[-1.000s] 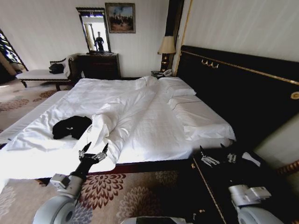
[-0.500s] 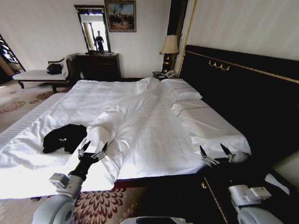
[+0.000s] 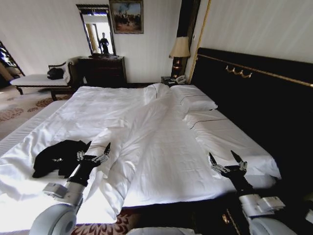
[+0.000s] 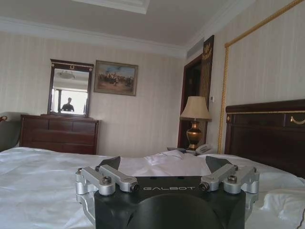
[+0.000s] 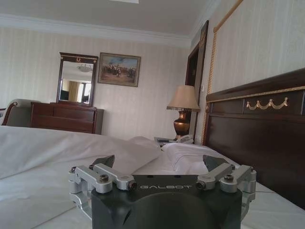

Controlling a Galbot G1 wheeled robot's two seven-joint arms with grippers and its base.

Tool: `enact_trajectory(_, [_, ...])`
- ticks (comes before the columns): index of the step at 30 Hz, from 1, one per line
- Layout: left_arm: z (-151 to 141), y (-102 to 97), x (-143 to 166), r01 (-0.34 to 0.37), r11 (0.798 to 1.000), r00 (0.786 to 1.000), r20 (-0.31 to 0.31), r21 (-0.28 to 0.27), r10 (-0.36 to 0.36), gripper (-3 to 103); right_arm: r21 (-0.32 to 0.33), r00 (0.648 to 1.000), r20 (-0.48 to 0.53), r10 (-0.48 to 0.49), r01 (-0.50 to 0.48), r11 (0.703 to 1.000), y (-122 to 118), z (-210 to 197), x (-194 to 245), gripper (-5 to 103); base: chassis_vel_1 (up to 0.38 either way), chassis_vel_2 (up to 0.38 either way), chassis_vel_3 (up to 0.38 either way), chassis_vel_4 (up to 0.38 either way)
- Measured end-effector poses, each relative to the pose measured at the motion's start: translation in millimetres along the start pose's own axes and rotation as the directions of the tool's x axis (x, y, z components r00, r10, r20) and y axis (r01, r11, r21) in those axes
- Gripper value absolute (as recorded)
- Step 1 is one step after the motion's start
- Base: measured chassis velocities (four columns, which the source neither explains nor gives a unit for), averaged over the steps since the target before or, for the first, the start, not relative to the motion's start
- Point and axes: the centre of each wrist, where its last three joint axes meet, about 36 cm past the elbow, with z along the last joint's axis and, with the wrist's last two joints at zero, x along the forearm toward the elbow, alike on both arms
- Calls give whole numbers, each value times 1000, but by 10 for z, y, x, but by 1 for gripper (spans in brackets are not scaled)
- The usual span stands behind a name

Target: Fold the clothes on the bed.

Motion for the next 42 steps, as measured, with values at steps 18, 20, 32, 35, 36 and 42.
enact_trajectory(18, [59,33,-8,9,1000,1000,-20,3,-9,100,7,1000,-3,19,-19,1000,6,18,8,100,-15,28,15,-34])
enact_trajectory(20, [65,36,-8,10,1000,1000,-23,3,-10,100,6,1000,-3,20,-20,1000,7,18,8,100,60,80,-72,-84])
enact_trajectory(32, [73,40,-16,6,1000,1000,-29,4,-6,100,5,1000,-6,20,-20,1000,9,26,13,100,183,206,-196,-207])
enact_trajectory(35, [74,40,-16,6,1000,1000,-30,5,-5,100,4,1000,-6,20,-20,1000,9,30,14,100,296,294,-285,-282])
enact_trajectory(36, [74,40,-16,6,1000,1000,-31,5,-5,100,4,1000,-7,20,-20,1000,8,32,15,100,340,315,-321,-333])
enact_trajectory(42, [79,36,-17,5,1000,999,-32,7,-5,100,5,1000,-6,18,-18,1000,5,32,12,100,355,329,-350,-328])
